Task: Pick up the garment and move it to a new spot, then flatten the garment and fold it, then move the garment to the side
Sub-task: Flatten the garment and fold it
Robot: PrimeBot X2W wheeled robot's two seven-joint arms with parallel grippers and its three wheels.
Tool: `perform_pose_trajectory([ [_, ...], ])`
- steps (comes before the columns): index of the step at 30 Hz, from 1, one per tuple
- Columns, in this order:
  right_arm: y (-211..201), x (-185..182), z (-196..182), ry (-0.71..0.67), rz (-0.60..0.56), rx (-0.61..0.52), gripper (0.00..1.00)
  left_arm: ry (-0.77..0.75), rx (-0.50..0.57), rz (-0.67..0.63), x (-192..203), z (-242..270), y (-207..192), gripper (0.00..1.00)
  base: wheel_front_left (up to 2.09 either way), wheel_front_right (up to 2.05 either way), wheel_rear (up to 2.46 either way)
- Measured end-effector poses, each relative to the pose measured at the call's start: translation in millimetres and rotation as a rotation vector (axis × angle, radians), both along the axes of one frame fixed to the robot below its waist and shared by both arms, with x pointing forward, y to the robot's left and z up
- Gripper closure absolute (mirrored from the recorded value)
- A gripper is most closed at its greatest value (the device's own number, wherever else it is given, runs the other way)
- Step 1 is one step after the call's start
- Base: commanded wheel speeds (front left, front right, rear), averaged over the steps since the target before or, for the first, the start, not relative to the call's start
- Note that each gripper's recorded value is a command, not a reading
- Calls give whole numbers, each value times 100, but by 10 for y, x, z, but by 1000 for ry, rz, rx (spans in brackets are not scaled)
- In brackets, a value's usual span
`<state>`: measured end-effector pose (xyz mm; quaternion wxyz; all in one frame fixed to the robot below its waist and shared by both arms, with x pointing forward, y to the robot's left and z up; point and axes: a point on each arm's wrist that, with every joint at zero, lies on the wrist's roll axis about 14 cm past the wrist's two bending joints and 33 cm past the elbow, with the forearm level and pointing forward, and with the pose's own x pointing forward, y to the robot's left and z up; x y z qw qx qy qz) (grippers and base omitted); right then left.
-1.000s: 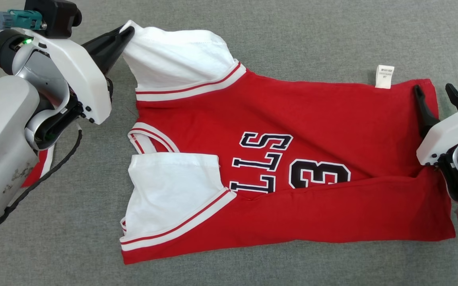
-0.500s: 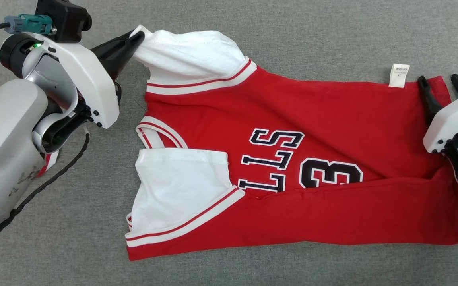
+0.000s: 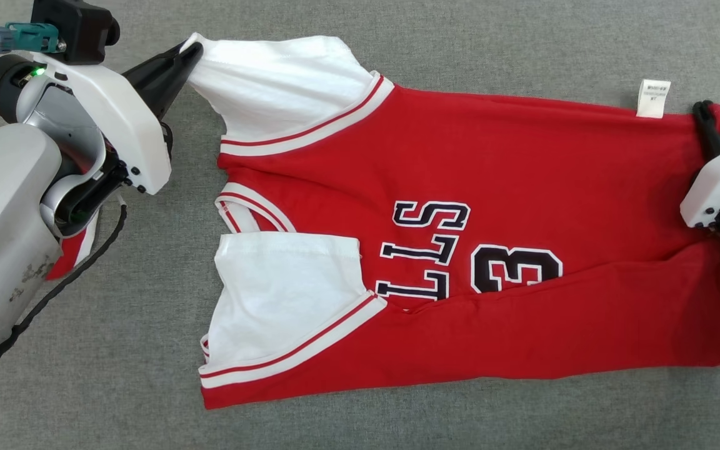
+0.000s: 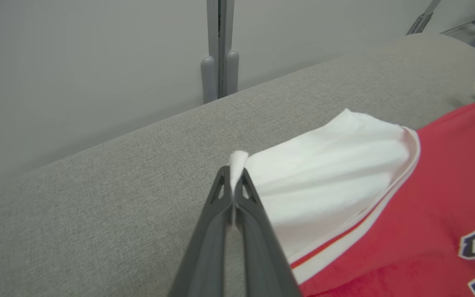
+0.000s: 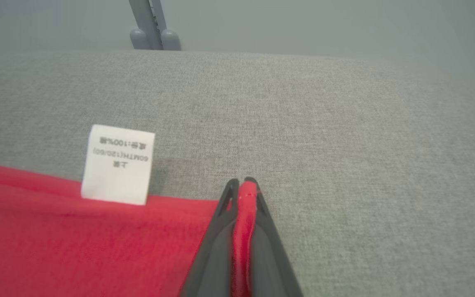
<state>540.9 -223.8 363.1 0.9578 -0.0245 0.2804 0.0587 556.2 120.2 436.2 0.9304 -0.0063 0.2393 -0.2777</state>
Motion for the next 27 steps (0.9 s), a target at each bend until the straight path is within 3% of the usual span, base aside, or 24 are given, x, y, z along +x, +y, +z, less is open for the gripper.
perform_pose_trajectory([
  [8, -87, 259, 176, -91, 0, -46, 100, -49, -26, 40, 125, 8, 6, 100, 0, 0, 0],
  [18, -138, 648, 394, -204, 57, -179, 100, -173, -21, 94, 438, 81, 48, 100, 0, 0, 0],
  [27, 31, 675, 439, -271, 84, -143, 100, -174, 2, 96, 406, 22, 61, 100, 0, 0, 0],
])
